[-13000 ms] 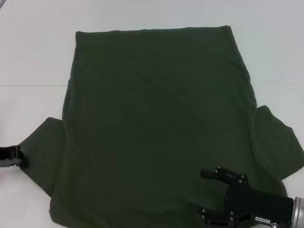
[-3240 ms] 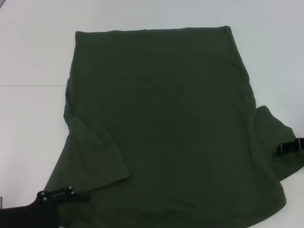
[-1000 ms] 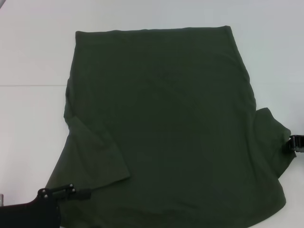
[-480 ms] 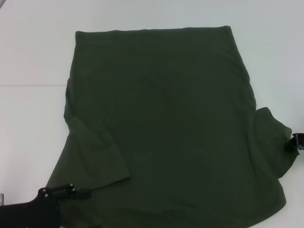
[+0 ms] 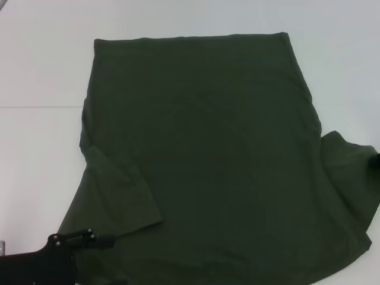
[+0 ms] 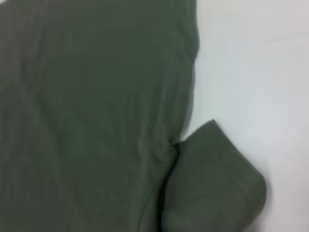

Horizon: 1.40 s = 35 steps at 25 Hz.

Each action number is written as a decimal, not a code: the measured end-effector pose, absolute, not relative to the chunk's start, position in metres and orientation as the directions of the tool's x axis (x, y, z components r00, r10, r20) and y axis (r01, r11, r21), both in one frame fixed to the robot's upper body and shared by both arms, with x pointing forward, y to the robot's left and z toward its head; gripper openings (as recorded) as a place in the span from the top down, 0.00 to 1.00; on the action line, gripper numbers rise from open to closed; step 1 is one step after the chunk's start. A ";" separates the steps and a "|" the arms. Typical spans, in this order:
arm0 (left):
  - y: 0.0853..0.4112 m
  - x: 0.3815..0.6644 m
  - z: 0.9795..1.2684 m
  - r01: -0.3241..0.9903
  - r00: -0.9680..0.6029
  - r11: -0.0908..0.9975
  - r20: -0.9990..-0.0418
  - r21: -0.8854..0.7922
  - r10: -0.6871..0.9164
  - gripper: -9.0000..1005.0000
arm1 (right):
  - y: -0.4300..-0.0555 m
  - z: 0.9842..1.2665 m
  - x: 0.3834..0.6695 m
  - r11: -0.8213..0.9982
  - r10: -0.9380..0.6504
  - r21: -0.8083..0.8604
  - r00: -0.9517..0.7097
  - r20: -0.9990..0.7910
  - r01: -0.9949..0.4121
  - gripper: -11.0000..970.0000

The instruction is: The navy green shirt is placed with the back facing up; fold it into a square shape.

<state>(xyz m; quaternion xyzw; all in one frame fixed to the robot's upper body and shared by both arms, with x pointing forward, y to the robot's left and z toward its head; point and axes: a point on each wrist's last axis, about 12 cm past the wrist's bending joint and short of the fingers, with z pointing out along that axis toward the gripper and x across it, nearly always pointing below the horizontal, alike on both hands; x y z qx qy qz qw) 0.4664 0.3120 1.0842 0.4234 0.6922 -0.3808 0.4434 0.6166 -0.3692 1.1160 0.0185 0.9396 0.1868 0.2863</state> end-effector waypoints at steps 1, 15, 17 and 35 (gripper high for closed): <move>0.312 0.466 1.084 0.924 -0.248 0.351 -0.936 -0.152 0.248 0.16 | -0.368 1.117 0.617 0.927 0.138 0.366 -0.834 -0.533 -0.080 0.97; 0.312 0.467 1.085 0.921 -0.254 0.357 -0.936 -0.157 0.243 0.16 | -0.328 1.136 0.626 0.823 0.087 0.493 -0.796 -0.598 -0.281 0.97; 0.313 0.467 1.085 0.920 -0.256 0.359 -0.936 -0.159 0.242 0.16 | -0.326 1.138 0.627 0.817 0.087 0.497 -0.791 -0.605 -0.291 0.96; 0.315 0.468 1.086 0.913 -0.266 0.373 -0.935 -0.166 0.235 0.16 | -0.343 1.145 0.629 0.832 0.109 0.479 -0.766 -0.634 -0.279 0.94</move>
